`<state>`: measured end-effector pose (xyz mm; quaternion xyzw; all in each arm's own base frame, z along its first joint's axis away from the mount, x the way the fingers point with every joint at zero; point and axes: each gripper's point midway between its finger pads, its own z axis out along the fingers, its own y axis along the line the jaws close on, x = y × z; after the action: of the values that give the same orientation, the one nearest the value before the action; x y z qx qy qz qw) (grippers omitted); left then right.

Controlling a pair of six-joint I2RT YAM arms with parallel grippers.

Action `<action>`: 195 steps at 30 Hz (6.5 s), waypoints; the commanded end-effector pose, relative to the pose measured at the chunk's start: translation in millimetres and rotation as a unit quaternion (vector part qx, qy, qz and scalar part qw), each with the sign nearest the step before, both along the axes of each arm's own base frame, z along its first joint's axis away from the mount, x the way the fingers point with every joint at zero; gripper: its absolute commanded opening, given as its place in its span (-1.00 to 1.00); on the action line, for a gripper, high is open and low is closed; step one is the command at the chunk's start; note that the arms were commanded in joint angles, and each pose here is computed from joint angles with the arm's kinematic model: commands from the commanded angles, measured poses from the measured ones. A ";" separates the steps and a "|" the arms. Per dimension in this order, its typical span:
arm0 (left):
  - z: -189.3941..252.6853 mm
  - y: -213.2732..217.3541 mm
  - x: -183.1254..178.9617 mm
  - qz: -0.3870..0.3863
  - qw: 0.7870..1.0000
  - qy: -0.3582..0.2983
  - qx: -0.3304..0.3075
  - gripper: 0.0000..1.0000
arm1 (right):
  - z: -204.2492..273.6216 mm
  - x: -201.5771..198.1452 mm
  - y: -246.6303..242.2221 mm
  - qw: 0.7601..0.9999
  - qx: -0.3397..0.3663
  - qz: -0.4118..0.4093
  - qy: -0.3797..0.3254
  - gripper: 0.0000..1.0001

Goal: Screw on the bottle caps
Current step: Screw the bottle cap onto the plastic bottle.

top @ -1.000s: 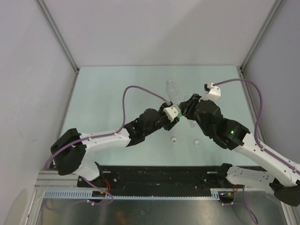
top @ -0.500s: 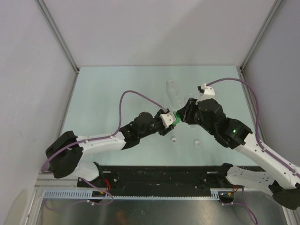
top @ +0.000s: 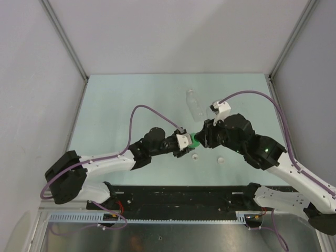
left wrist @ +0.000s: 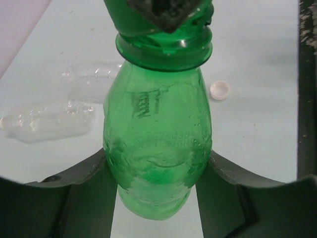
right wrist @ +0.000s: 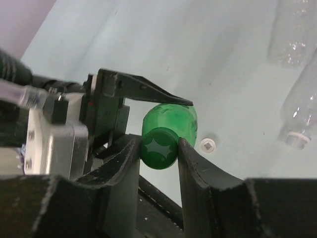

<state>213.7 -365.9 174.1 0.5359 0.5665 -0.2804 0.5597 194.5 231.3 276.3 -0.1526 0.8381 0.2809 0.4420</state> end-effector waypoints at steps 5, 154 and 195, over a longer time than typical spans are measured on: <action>109.7 6.4 -54.2 -0.236 0.960 -0.011 -0.151 -1.00 | 16.4 -59.1 29.0 0.961 -0.018 0.255 -0.109 -1.00; 104.8 13.7 -83.3 -0.372 0.926 -0.021 0.052 -1.00 | -18.8 -26.2 17.4 0.921 -0.175 0.270 -0.219 -1.00; 127.8 -30.8 67.9 0.116 0.956 -0.254 0.086 -1.00 | -16.5 97.3 -1.1 0.929 0.220 -0.269 0.124 -1.00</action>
<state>312.4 -335.3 216.6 0.5987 0.6258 -0.0213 0.4995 284.6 210.2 273.4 0.1564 0.8169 0.3062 0.4631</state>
